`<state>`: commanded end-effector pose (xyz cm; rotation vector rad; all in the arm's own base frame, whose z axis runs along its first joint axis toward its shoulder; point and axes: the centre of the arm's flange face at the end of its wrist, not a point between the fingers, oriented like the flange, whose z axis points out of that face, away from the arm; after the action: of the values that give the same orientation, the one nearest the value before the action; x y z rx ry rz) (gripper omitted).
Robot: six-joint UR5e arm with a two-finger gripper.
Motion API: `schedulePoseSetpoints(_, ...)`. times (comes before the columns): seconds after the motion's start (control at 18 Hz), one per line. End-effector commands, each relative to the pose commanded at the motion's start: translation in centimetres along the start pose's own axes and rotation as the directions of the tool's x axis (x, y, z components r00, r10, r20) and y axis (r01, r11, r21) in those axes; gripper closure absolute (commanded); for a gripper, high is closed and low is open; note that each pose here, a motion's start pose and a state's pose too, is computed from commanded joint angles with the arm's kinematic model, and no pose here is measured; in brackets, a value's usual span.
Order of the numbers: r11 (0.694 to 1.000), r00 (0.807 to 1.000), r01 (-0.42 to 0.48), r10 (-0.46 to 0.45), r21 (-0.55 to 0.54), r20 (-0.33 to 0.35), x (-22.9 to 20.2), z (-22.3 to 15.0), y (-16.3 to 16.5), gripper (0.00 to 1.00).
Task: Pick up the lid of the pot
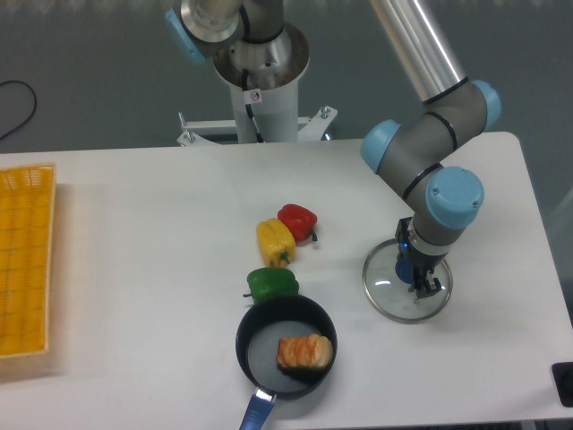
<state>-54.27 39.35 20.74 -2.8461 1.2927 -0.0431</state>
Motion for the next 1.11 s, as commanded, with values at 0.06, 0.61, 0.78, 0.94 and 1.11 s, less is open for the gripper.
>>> schedulePoseSetpoints(0.06, 1.0, 1.0, 0.0, 0.0, -0.001, 0.001, 0.0, -0.1, 0.0, 0.48)
schedulePoseSetpoints(0.61, 1.0, 1.0, 0.0, 0.001, -0.025, 0.03, 0.3, -3.2, -1.4, 0.48)
schedulePoseSetpoints(0.78, 0.998, 1.0, -0.002, 0.004, -0.058, 0.028, 0.8, -4.8, -1.6, 0.48)
schedulePoseSetpoints(0.94, 0.998, 0.999, -0.008, 0.01, -0.064, 0.03, 1.2, -6.3, -2.2, 0.48)
schedulePoseSetpoints(1.11, 0.998, 1.0, -0.006, 0.008, -0.067, 0.03, 1.5, -7.4, -2.2, 0.48)
